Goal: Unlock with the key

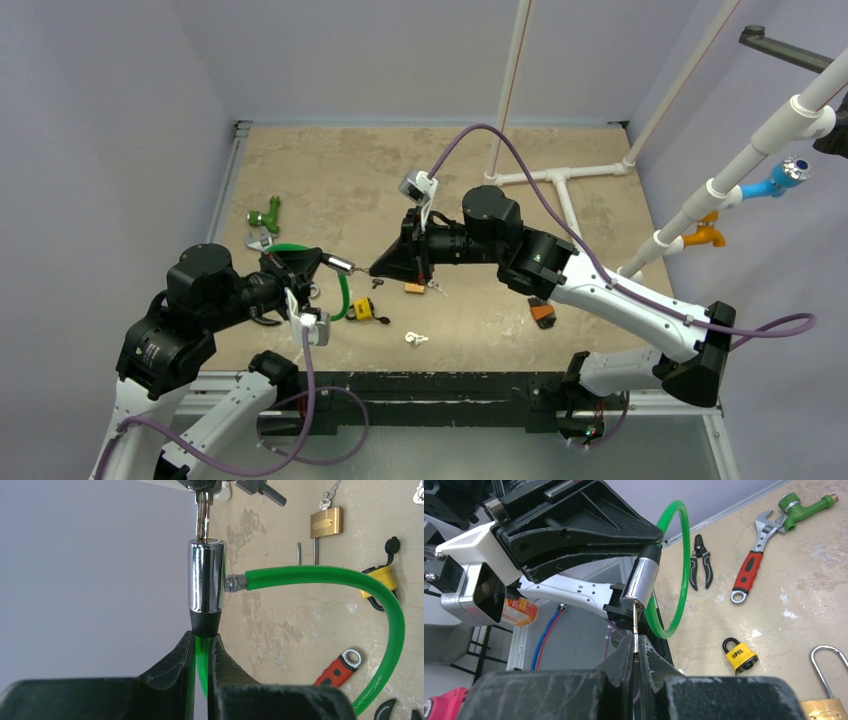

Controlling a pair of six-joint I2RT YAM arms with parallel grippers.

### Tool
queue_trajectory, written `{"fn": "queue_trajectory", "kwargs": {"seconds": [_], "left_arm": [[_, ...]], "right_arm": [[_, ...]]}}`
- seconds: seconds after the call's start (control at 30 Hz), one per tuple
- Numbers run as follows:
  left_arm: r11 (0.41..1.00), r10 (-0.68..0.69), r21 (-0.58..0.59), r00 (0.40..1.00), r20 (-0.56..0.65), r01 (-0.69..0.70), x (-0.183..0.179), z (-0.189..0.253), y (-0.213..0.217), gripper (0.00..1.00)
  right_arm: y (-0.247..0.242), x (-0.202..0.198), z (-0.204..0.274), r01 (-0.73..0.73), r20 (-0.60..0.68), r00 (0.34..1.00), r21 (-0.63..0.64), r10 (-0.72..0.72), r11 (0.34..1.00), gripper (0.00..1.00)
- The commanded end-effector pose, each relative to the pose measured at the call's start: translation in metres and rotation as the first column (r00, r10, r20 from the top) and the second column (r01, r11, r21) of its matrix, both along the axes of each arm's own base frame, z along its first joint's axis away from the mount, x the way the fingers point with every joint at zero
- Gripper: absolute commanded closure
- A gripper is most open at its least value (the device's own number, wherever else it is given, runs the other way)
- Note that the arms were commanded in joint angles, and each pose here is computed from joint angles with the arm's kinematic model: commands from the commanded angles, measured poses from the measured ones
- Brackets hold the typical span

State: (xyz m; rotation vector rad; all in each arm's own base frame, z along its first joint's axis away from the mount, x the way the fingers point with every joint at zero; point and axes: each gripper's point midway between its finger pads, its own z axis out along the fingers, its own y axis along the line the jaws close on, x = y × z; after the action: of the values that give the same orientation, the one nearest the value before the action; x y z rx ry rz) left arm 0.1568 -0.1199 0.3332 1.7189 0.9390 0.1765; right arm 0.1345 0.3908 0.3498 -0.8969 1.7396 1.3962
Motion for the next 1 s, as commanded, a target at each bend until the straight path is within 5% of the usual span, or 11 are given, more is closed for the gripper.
{"fn": "queue_trajectory", "kwargs": {"seconds": [0.0, 0.97], "left_arm": [[0.997, -0.053, -0.046, 0.995, 0.090, 0.057, -0.004, 0.026, -0.008, 1.00], [0.995, -0.060, -0.074, 0.995, 0.081, 0.066, -0.007, 0.030, -0.010, 1.00]], "right_arm": [[0.001, 0.014, 0.014, 0.059, 0.067, 0.996, 0.023, -0.061, 0.998, 1.00], [0.021, 0.019, 0.013, 0.065, 0.076, 0.995, 0.030, -0.067, 0.997, 1.00]]}}
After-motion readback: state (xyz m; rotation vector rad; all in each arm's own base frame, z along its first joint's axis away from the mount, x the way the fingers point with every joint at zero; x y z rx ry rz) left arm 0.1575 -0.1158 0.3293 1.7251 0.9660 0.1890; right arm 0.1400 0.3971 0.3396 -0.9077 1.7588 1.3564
